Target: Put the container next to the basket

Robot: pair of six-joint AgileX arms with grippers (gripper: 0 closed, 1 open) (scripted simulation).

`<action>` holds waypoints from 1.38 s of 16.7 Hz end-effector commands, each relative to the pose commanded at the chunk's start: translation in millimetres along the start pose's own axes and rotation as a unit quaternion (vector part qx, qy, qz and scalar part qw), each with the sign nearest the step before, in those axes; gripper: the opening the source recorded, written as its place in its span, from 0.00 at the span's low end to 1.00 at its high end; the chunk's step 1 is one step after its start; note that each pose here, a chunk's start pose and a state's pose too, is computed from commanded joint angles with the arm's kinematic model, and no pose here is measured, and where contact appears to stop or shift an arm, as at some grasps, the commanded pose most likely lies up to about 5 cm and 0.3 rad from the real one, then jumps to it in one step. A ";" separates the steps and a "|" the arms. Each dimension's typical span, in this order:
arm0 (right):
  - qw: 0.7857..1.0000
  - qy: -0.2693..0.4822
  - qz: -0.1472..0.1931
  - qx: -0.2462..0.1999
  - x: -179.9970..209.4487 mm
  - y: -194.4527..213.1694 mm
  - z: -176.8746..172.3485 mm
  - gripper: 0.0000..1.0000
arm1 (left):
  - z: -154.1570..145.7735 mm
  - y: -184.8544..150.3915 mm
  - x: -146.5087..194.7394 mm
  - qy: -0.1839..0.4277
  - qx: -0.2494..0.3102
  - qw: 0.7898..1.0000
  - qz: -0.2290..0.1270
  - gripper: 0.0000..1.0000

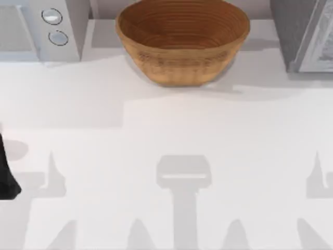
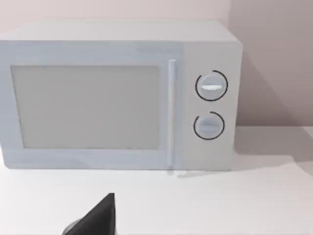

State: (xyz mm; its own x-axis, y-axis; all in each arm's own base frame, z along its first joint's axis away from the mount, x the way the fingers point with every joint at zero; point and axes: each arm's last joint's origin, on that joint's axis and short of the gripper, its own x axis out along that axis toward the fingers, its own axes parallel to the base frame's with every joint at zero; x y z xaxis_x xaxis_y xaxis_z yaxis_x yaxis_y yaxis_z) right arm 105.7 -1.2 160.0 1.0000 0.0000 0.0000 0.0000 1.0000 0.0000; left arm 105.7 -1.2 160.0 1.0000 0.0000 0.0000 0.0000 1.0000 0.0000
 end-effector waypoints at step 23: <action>1.000 0.000 0.000 0.000 0.0 0.0 0.0 1.00 | 110.2 44.9 179.8 0.531 0.264 0.793 -0.140 1.00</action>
State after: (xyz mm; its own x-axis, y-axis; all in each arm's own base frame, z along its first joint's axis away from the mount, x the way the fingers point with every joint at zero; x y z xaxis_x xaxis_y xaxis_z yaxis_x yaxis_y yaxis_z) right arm 105.7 -1.2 160.0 1.0000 0.0000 0.0000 0.0000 1.0000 0.0000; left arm 285.4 43.8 270.2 0.3975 0.0582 -0.9157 0.5016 0.8219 0.2700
